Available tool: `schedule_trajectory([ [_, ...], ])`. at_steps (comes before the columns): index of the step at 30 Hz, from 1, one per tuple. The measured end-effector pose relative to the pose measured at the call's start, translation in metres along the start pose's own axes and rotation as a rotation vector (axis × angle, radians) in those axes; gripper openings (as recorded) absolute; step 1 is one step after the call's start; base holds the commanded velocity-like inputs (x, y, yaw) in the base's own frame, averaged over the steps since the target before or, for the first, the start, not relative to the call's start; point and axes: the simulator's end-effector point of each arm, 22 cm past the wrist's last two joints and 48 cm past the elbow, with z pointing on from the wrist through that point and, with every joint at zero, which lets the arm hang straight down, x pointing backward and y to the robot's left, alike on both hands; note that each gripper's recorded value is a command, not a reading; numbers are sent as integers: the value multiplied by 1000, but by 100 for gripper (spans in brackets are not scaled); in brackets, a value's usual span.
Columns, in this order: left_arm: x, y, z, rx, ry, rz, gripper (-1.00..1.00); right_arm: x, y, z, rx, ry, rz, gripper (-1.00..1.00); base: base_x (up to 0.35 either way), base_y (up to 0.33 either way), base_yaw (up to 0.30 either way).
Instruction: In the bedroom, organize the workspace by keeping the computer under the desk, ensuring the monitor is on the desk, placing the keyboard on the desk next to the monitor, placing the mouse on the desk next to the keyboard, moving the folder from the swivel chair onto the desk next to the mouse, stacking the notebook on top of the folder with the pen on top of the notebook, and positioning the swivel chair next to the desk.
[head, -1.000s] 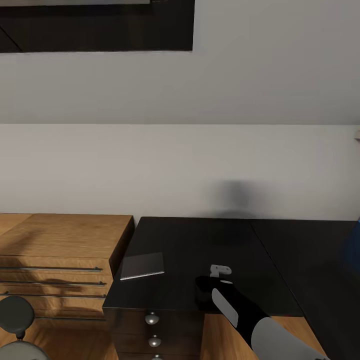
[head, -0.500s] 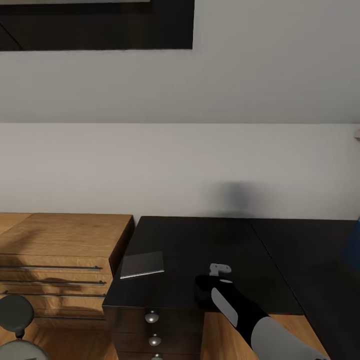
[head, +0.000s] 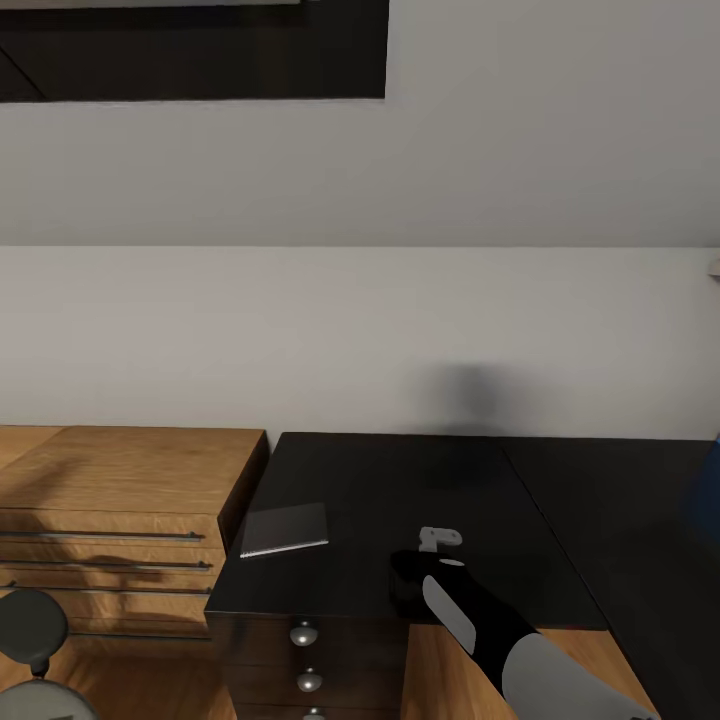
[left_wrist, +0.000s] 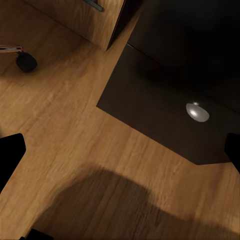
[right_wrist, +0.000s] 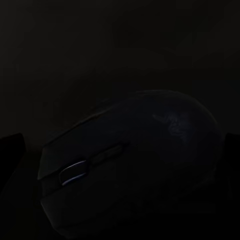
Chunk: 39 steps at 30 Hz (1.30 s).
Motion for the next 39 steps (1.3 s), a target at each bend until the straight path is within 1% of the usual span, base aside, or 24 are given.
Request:
schedule_trajectory([
  [30,0,0,0,0,0,0,100,0,-1,0,3,-1,2,100,0,0,0],
  [31,0,0,0,0,0,0,100,0,-1,0,3,-1,3,-100,0,0,0],
  [33,0,0,0,0,0,0,100,0,-2,1,10,0,-6,-100,0,0,0],
  [39,0,0,1,-1,1,0,100,-1,1,1,0,-1,5,-100,0,0,0],
])
